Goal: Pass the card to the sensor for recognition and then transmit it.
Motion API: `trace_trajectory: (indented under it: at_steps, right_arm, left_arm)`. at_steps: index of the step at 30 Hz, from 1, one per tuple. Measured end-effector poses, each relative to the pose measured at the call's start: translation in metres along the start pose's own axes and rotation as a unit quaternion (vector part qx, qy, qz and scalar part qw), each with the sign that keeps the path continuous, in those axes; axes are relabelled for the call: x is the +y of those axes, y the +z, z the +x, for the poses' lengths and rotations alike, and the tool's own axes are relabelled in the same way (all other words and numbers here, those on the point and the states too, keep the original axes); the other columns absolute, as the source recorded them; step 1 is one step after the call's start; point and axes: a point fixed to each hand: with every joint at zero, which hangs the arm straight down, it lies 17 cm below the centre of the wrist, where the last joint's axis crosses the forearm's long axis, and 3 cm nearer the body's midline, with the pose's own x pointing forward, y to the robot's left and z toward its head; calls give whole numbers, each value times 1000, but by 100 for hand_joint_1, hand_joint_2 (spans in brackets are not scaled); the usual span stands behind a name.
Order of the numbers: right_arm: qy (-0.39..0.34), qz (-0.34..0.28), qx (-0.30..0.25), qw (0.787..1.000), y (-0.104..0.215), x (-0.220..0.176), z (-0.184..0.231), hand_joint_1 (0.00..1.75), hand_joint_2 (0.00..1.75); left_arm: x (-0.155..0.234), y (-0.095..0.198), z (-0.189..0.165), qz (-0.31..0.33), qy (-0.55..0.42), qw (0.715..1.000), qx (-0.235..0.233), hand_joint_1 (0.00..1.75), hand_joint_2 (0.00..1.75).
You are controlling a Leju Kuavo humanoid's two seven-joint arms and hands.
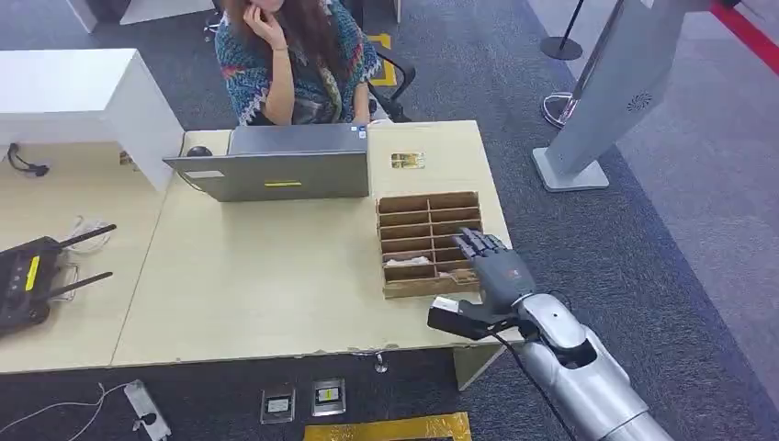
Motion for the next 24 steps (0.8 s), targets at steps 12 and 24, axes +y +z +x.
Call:
trace_trajectory:
  at_steps: [12, 24]
  right_arm:
    - [-1, 10, 2, 1000, 1, 9, 0, 0, 175]
    - [-11, 3, 7, 1000, -1, 6, -3, 0, 175]
  left_arm:
    - [0, 0, -1, 0, 2, 1000, 1, 0, 0]
    - [-1, 1, -3, 0, 4, 1000, 3, 0, 0]
